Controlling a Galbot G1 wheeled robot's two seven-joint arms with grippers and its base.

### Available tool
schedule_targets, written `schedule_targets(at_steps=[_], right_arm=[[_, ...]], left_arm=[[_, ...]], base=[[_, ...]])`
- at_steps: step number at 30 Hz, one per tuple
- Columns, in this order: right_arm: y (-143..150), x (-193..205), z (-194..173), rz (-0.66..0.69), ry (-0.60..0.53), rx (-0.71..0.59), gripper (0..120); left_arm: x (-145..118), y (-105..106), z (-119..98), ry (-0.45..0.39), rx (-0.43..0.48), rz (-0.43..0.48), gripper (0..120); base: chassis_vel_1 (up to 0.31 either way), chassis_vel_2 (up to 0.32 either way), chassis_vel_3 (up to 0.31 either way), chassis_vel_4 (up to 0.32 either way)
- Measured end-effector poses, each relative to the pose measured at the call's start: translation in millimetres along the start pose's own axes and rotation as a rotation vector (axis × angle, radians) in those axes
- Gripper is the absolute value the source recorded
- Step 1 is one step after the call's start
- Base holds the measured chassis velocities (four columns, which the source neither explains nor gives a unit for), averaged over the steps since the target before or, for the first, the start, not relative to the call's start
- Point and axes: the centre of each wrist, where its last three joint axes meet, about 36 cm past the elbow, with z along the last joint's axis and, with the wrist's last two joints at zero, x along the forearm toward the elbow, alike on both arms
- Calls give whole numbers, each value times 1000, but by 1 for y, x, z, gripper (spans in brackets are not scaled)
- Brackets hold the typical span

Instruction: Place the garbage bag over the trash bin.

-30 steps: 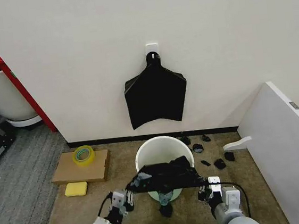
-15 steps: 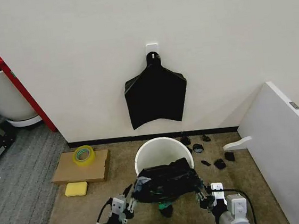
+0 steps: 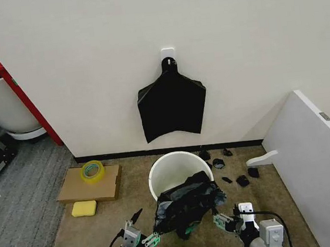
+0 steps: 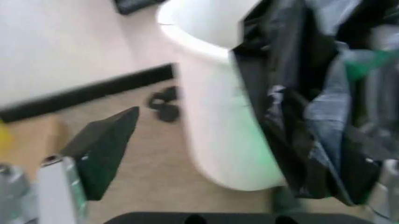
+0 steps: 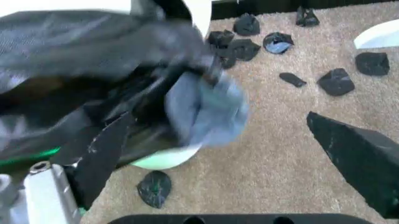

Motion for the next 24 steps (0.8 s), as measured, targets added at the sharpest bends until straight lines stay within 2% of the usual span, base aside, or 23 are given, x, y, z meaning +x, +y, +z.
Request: schedule_targets(at_steps=[2,5,6,7,11,14,18,20,22,24], right_arm=[[1,0,-1,-2,-2,-1,100],[3,1,-2,-11,-4,-4,100],[4,2,-3,-15,-6,-6,100],[4,2,-3,-15,-6,-6,100],[6,4,-5,-25,-8,-10,100],[7,6,-6,-28,-10,-13,100],[9,7,-8,-36,-13,-16,100],[10,8,-8,-36,-14,-17,100],[10,9,-9,-38,-16,-20,100],[11,9,-10,-39,-17,-23,100]], left_arm=[[-1,6,5,-11,-23,-13,100],[-6,21,18,-91,-39,-41,100],[-8,24,21,-129,-16,-32,100],[-8,24,21,-129,-16,-32,100],[-21,30,29,-238,103,-23,100],[-29,39,33,-259,126,-26,100],[-48,67,41,-268,78,-7,100],[-51,72,41,-268,59,3,100],[-55,77,40,-270,20,40,100],[-57,81,40,-289,2,121,100]], base=[[0,0,0,0],[0,0,0,0],[0,0,0,0],[0,0,0,0],[0,0,0,0],[0,0,0,0],[0,0,0,0],[0,0,0,0],[0,0,0,0],[0,0,0,0]])
